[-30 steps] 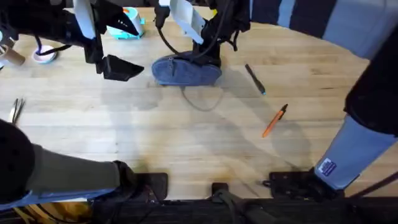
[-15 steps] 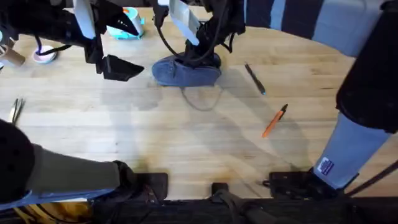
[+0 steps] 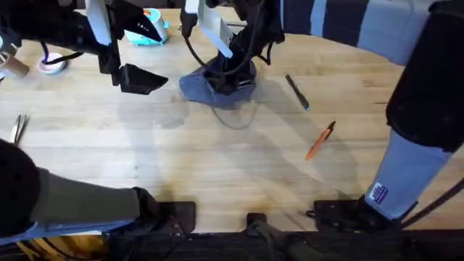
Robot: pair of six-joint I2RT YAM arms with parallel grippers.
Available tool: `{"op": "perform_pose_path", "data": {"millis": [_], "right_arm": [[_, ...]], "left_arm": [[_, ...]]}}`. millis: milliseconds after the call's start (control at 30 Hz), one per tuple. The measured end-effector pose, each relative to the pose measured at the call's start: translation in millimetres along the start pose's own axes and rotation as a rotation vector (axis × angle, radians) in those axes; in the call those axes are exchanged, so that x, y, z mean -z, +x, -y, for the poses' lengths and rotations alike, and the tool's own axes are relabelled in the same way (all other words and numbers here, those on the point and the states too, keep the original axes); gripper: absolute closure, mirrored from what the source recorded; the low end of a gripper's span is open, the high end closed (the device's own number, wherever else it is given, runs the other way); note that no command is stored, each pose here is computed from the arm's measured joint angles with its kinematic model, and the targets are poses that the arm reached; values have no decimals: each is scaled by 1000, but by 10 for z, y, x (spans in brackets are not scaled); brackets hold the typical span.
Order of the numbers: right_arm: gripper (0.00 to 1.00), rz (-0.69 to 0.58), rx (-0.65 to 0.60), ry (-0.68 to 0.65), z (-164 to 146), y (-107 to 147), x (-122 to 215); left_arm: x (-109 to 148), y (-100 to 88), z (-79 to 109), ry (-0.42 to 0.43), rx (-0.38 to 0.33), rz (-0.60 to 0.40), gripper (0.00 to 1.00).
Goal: Unzip the bag, pick up the pens from the table one at a time and place them inside, then zip the bag closed.
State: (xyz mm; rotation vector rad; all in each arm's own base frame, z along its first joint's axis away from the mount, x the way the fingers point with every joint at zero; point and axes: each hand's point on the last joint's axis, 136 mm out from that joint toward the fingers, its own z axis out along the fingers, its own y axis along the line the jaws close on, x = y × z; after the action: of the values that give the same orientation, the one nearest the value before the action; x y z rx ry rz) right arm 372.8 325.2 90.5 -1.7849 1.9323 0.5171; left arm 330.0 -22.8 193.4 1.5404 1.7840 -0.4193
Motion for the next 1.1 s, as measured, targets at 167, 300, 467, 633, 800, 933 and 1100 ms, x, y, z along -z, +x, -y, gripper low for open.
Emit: {"op": "perform_pose_path", "data": {"millis": [167, 300, 467, 633, 800, 933, 1100], "right_arm": [[7, -1, 3, -2, -5, 2, -1], [6, -2, 2, -2, -6, 3, -1], [5, -8, 2, -5, -24, 7, -7], [4, -8, -7, -5, -113, -74, 165], [4, 22, -19, 50, -222, -283, 679], [4, 5, -52, 131, -336, -334, 1180], [4, -53, -154, 218, -566, -202, 1749]], "left_arm": [[-1, 0, 0, 0, 0, 0, 8], [0, 0, 0, 0, 0, 0, 8], [-1, 0, 0, 0, 0, 0, 8], [0, 0, 0, 0, 0, 0, 8], [0, 0, 0, 0, 0, 0, 7], [-1, 0, 0, 0, 0, 0, 7], [-1, 0, 0, 0, 0, 0, 7]]}}
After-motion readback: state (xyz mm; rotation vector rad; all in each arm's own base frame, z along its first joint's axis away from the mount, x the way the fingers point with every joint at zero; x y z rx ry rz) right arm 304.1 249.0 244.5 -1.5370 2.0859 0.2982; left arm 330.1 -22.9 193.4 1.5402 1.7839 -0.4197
